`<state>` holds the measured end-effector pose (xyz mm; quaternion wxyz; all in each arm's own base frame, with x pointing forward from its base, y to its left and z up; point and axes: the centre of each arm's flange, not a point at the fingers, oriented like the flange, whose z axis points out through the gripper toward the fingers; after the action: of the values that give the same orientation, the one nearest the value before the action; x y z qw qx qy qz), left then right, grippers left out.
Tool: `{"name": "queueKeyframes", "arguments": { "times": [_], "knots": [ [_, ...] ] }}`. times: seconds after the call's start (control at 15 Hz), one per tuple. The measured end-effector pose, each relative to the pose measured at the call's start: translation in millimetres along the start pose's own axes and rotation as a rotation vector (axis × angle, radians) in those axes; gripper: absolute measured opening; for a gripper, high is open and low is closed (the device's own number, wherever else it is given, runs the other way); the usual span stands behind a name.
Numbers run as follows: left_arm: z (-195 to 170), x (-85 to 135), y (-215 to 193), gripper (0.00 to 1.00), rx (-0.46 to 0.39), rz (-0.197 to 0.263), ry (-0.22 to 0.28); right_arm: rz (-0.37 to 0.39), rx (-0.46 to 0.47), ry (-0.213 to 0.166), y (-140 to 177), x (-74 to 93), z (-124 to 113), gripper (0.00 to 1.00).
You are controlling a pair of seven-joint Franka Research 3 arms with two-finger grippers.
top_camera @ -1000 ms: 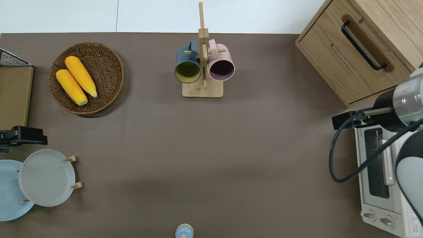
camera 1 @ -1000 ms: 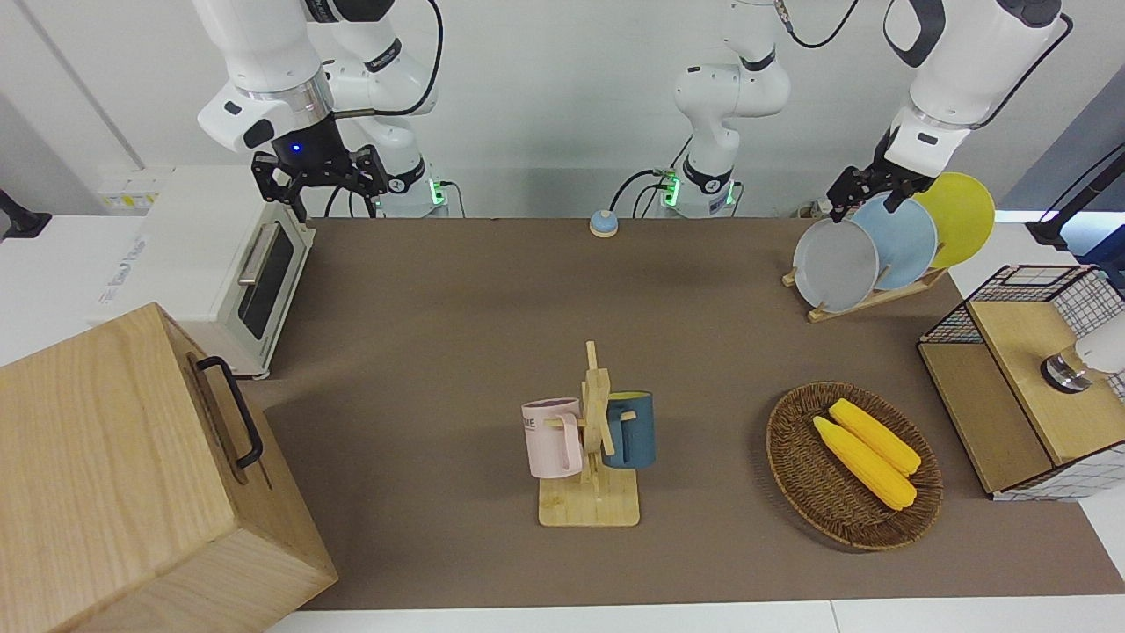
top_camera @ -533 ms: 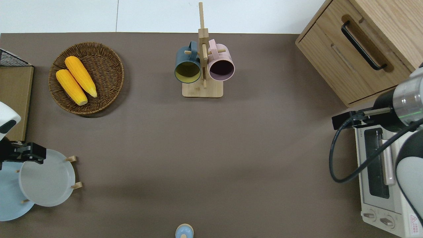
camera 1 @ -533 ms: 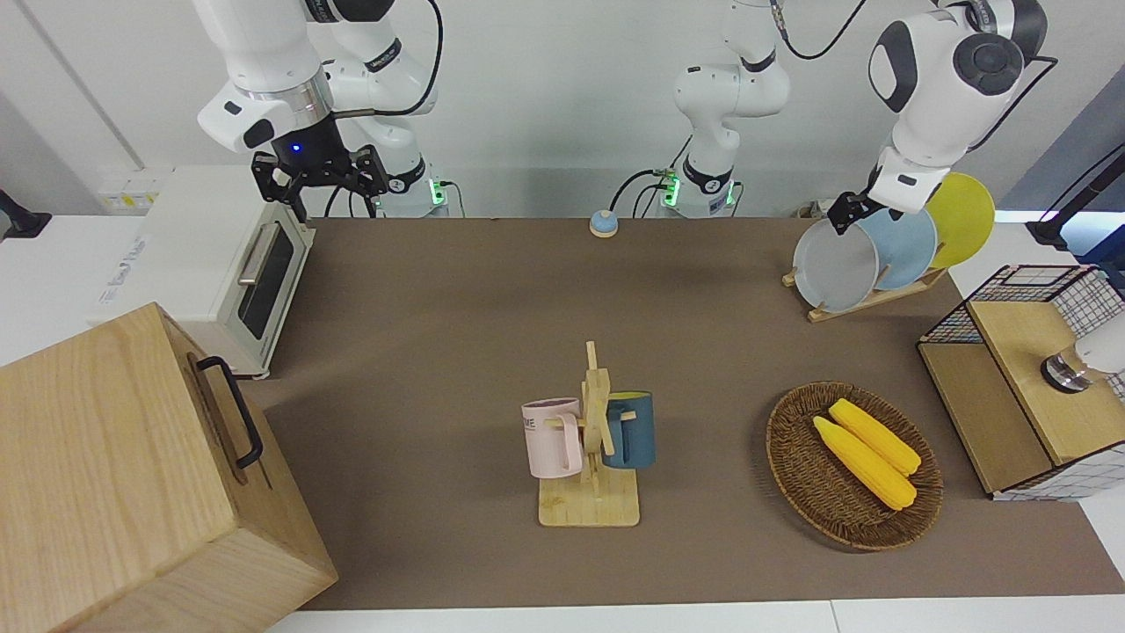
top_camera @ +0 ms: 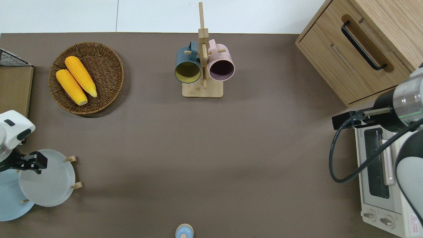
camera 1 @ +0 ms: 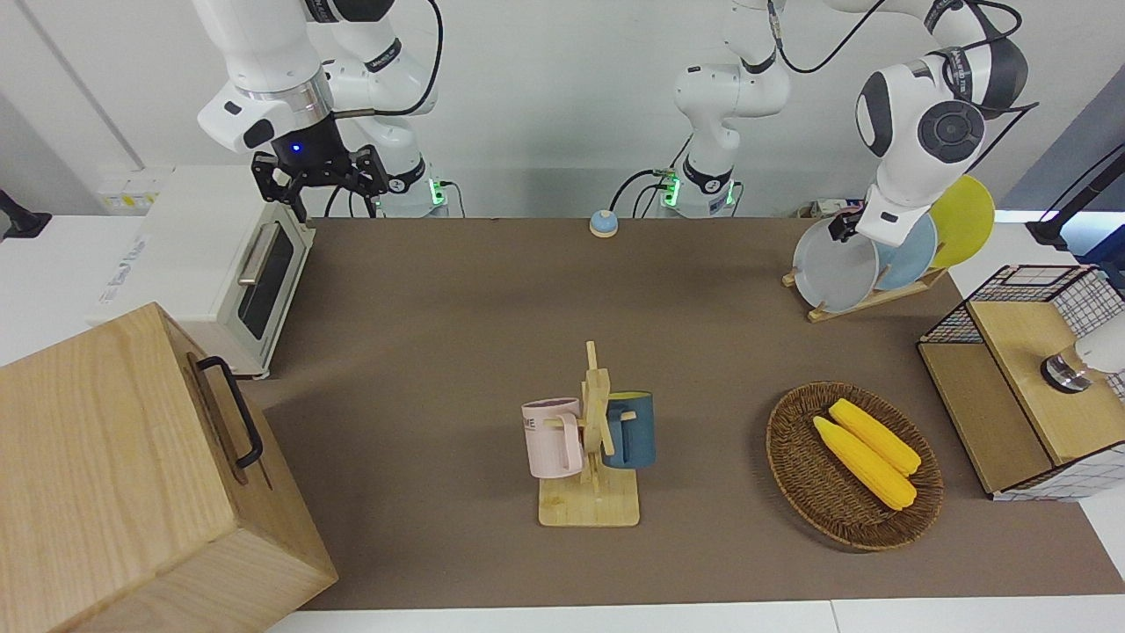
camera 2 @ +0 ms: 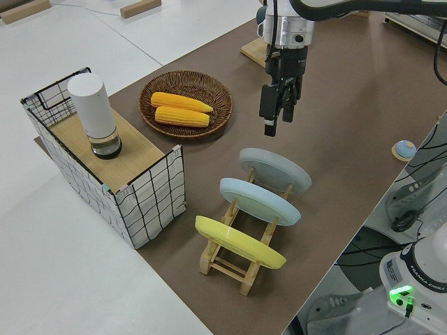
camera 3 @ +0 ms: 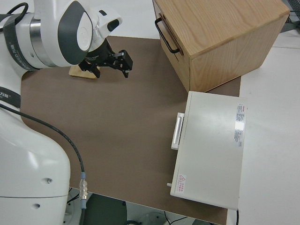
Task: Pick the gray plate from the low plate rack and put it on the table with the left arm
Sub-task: 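Close the left gripper on the rim of the top gray plate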
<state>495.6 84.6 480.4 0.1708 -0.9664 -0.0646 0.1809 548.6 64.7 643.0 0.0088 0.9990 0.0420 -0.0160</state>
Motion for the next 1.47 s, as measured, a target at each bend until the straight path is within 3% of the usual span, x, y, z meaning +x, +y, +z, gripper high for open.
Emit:
{"name": "queueKeyframes", "arguments": {
  "times": [0.33, 0.4, 0.73, 0.87, 0.93, 1.47],
  "knots": [
    [19, 7, -17, 0.96, -0.007, -0.036, -0.036, 0.000, 0.000, 0.000, 0, 0.0, 0, 0.99],
    [23, 9, -16, 0.92, -0.006, -0.043, -0.044, 0.000, 0.000, 0.000, 0, 0.0, 0, 0.99],
    [33, 15, -11, 0.37, 0.001, -0.054, -0.061, 0.000, 0.000, 0.000, 0, 0.0, 0, 0.99],
    [33, 15, -11, 0.11, 0.001, -0.055, -0.061, 0.000, 0.000, 0.000, 0, 0.0, 0, 0.99],
    [33, 16, -13, 0.05, 0.013, -0.058, -0.059, 0.000, 0.000, 0.000, 0, 0.0, 0, 0.99],
    [33, 16, -14, 0.04, 0.015, -0.063, -0.059, 0.000, 0.000, 0.000, 0, 0.0, 0, 0.99]
  ]
}}
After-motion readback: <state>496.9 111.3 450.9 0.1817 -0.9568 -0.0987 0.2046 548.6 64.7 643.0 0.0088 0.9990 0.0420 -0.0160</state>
